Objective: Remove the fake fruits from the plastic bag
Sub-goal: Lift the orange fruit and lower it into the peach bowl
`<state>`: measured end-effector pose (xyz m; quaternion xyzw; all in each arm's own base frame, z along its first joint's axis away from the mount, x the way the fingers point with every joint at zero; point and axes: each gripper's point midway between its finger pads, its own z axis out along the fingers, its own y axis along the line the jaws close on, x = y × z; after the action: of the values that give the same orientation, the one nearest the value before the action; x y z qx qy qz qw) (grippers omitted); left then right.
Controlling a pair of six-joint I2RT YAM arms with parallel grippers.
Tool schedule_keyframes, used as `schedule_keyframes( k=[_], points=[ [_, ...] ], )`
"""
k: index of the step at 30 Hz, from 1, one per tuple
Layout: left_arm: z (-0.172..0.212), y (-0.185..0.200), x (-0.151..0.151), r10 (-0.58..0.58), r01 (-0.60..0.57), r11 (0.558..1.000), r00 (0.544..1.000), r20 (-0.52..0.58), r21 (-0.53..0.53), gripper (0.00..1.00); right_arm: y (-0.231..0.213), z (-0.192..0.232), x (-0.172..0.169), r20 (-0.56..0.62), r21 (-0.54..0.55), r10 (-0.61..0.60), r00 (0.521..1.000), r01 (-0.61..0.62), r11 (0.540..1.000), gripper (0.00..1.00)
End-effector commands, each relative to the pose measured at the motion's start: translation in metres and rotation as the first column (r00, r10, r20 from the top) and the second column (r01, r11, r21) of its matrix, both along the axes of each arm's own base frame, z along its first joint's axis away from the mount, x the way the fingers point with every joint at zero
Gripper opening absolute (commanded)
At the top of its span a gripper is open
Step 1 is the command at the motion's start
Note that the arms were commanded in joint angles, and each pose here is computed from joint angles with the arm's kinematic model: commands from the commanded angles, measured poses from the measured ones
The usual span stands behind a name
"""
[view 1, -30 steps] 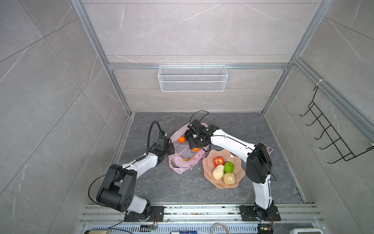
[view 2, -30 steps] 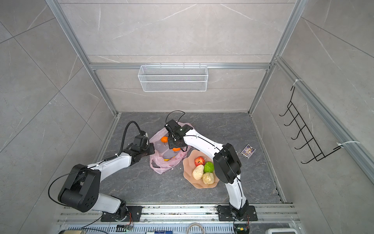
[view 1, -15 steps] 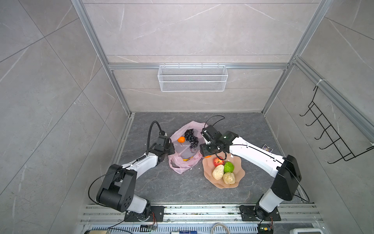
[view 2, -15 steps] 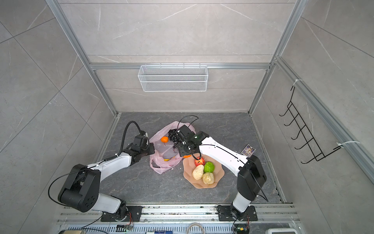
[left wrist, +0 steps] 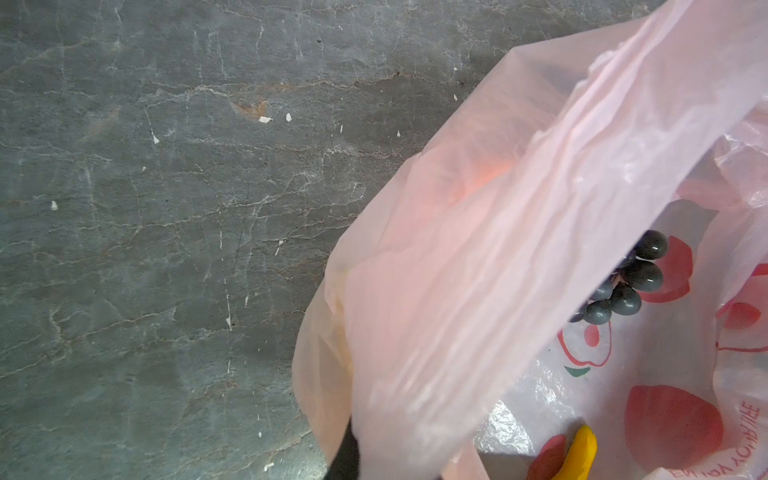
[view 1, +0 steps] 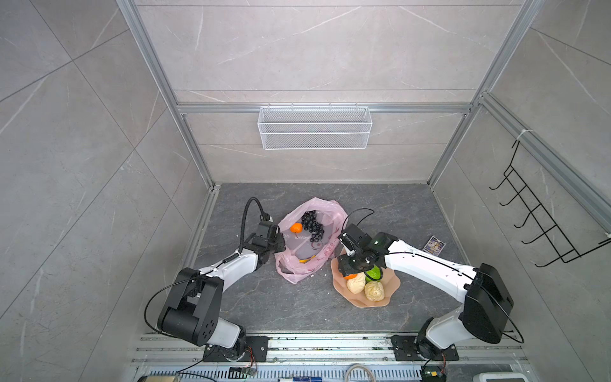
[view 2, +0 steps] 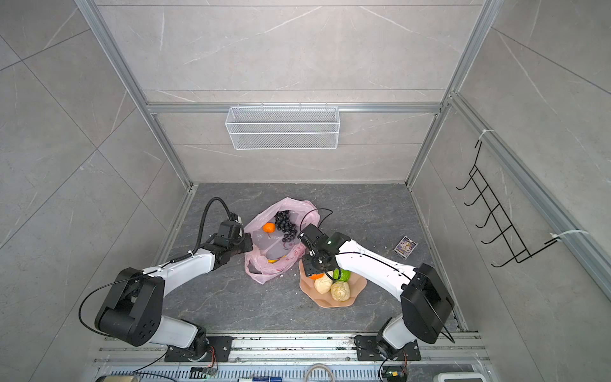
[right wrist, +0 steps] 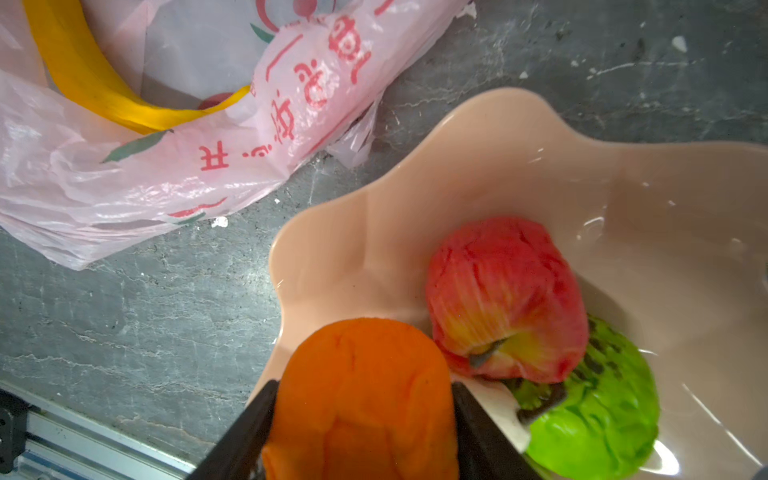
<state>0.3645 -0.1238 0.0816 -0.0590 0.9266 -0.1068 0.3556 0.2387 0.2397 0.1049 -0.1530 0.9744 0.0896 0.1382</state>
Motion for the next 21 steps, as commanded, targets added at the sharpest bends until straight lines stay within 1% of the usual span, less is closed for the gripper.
schedule_keyframes(
  k=[1,7,13,21],
  points=[
    [0.014,-0.003,0.011,-0.012,0.011,1.0,0.999,0.041,0.012,0.0,0.012,0.007,-0.003,0.023,0.058,-0.005,1.0,0.004,0.998,0.6],
    [0.014,-0.004,0.011,-0.013,0.013,1.0,0.999,0.043,0.01,0.0,0.019,0.001,-0.001,0.028,0.056,0.0,1.0,-0.001,0.998,0.6],
    [0.015,-0.003,0.011,-0.011,0.011,1.0,0.999,0.045,0.012,0.0,0.019,-0.006,0.006,0.04,0.019,-0.009,0.999,0.009,1.0,0.61],
    [0.014,-0.003,0.011,-0.013,0.013,1.0,0.999,0.043,0.01,0.0,0.02,-0.011,0.01,0.045,0.009,-0.015,0.999,0.014,1.0,0.66]
  ],
)
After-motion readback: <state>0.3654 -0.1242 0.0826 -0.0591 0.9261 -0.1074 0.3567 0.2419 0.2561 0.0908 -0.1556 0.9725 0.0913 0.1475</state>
